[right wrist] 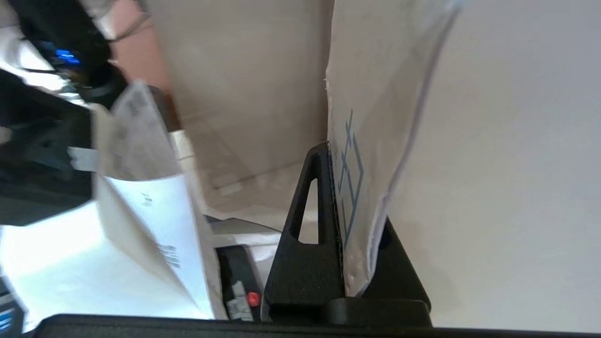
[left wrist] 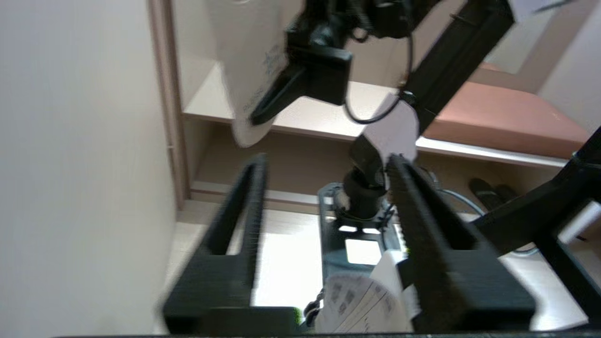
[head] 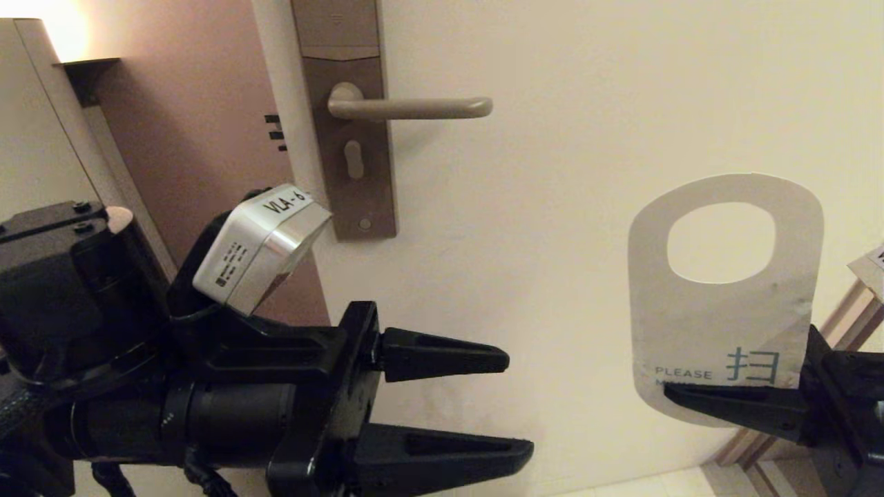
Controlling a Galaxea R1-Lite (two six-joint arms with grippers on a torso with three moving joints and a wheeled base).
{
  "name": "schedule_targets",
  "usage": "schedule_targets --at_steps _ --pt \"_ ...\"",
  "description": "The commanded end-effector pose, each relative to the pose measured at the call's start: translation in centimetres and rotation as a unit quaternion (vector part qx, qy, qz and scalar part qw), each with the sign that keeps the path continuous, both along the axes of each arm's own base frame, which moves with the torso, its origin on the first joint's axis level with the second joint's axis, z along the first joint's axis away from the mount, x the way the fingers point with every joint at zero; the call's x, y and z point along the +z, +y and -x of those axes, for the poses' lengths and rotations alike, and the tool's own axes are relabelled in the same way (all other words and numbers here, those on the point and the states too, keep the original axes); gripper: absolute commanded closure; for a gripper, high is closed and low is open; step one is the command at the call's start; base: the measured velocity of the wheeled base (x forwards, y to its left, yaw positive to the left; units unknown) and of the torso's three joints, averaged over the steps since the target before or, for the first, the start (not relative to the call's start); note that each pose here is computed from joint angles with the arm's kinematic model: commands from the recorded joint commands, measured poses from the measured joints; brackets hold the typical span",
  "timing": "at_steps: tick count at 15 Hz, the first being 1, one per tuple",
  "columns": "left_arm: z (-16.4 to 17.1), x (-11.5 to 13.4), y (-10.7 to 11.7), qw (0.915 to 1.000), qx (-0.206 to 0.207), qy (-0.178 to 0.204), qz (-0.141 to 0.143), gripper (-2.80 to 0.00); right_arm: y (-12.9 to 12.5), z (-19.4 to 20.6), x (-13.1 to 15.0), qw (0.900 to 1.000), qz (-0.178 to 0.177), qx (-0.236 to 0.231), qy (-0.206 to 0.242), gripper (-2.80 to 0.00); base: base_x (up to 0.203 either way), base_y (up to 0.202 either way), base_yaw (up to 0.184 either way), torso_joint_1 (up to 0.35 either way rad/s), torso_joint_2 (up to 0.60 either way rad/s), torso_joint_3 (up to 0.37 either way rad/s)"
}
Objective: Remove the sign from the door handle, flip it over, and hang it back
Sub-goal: Hang the sign back with the other side facing out
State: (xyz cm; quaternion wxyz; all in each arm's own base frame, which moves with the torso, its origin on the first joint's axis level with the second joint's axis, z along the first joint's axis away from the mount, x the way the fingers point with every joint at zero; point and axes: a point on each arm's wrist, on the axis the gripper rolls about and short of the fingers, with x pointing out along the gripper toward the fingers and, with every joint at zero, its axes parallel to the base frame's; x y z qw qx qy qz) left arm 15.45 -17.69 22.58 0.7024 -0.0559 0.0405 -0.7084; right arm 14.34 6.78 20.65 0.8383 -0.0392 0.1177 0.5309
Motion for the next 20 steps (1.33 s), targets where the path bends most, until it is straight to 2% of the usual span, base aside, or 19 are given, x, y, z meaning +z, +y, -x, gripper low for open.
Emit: schedule_targets --at_steps 1,3,6,8,10,12,13,15,18,20 --pt "0.0 0.3 1.2 0.9998 0.017 -0.006 0.006 0.0 -0.4 0.7 0.0 1.0 0.001 -0.013 -0.01 0.0 0.0 0.0 0.0 0.0 0.0 0.0" --pt "-0.2 0.1 2.9 0.9988 0.048 -0.006 0.006 0.0 -0.5 0.8 -0.1 0.999 0.006 -0.035 -0.012 0.0 0.0 0.0 0.0 0.0 0.0 0.0" --pt "-0.7 -0.2 6.1 0.9928 0.12 -0.008 0.004 0.0 -1.1 0.6 0.0 0.998 0.009 -0.065 -0.016 0.0 0.0 0.0 0.0 0.0 0.0 0.0" --pt "-0.4 -0.6 8.9 0.9835 0.181 -0.009 0.001 0.0 -1.4 0.7 -0.1 0.995 0.017 -0.095 -0.019 0.0 0.0 0.0 0.0 0.0 0.0 0.0" --pt "1.1 -1.9 11.7 0.9702 0.242 -0.004 -0.01 0.0 -1.6 0.7 -0.3 0.992 0.025 -0.122 -0.021 0.0 0.0 0.0 0.0 0.0 0.0 0.0" --pt "2.8 -3.4 13.5 0.9538 0.298 -0.015 -0.033 0.0 -1.7 0.8 -0.4 0.99 0.027 -0.139 -0.029 0.0 0.0 0.0 0.0 0.0 0.0 0.0" --pt "3.5 -3.8 13.9 0.943 0.329 -0.02 -0.044 0.0 -1.7 0.9 -0.5 0.988 0.028 -0.146 -0.036 0.0 0.0 0.0 0.0 0.0 0.0 0.0" --pt "4.3 -4.5 14.4 0.9144 0.399 -0.013 -0.065 0.0 -2.0 1.3 -0.5 0.985 0.029 -0.166 -0.047 0.0 0.0 0.0 0.0 0.0 0.0 0.0" --pt "5.2 -5.5 14.9 0.8717 0.483 0.004 -0.083 0.0 -2.3 2.3 -1.3 0.982 0.033 -0.179 -0.045 0.0 0.0 0.0 0.0 0.0 0.0 0.0" --pt "5.8 -6.8 15.2 0.8507 0.516 0.015 -0.1 0.0 -2.4 2.6 -1.4 0.982 0.033 -0.181 -0.047 0.0 0.0 0.0 0.0 0.0 0.0 0.0"
